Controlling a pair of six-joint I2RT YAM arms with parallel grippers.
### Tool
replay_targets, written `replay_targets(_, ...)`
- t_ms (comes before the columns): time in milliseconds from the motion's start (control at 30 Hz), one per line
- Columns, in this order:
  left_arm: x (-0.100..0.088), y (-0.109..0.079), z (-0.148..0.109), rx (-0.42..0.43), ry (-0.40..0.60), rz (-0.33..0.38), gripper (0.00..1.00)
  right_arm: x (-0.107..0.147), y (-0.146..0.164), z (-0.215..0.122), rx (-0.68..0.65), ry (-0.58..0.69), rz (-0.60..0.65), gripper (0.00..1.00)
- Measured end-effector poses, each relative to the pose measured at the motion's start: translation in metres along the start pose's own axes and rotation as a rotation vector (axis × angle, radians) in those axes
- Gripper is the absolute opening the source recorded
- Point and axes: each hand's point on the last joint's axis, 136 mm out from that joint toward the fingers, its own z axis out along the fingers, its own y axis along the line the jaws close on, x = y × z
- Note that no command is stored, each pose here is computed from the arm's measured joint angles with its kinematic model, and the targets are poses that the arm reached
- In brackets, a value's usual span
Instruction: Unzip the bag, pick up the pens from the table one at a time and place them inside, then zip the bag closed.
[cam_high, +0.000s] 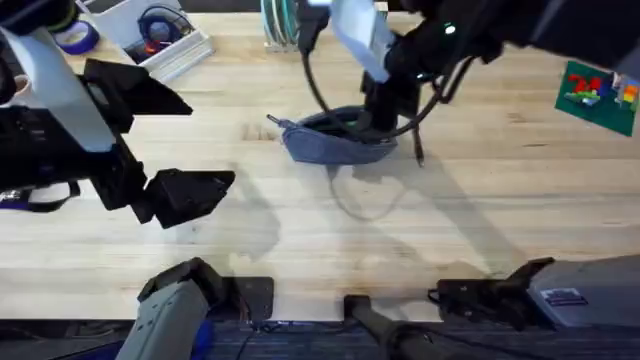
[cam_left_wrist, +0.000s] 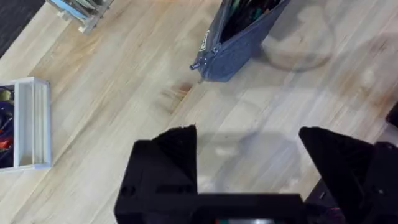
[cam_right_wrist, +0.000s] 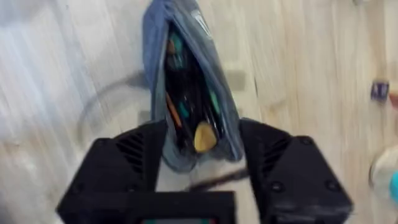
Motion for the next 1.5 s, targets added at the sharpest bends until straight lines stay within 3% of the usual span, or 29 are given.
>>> replay_targets(133,0.0,0.0,0.0,0.0,0.0,0.0,0.994,0.016,-0.005,-0.015,0.021,0.029,0.12,0.944)
replay_targets(200,0.0,0.0,0.0,0.0,0.0,0.0,0.995,0.024,-0.006,-0.021,0.024,0.044,0.192,0.992)
replay_targets(700,0.0,0.0,0.0,0.0,0.0,0.0,0.995,0.088,0.002,-0.049,0.008,0.203,0.788,0.995)
replay_targets(967,0.0,0.0,0.0,0.0,0.0,0.0,0.995,0.125,-0.014,-0.059,0.195,0.299,1.183,0.995)
replay_targets(1200,0.0,0.0,0.0,0.0,0.0,0.0,0.995,0.139,-0.027,-0.051,0.319,0.296,1.289,0.995)
replay_targets(1500,0.0,0.0,0.0,0.0,0.0,0.0,0.996,0.17,-0.03,-0.019,0.356,0.288,1.39,0.996)
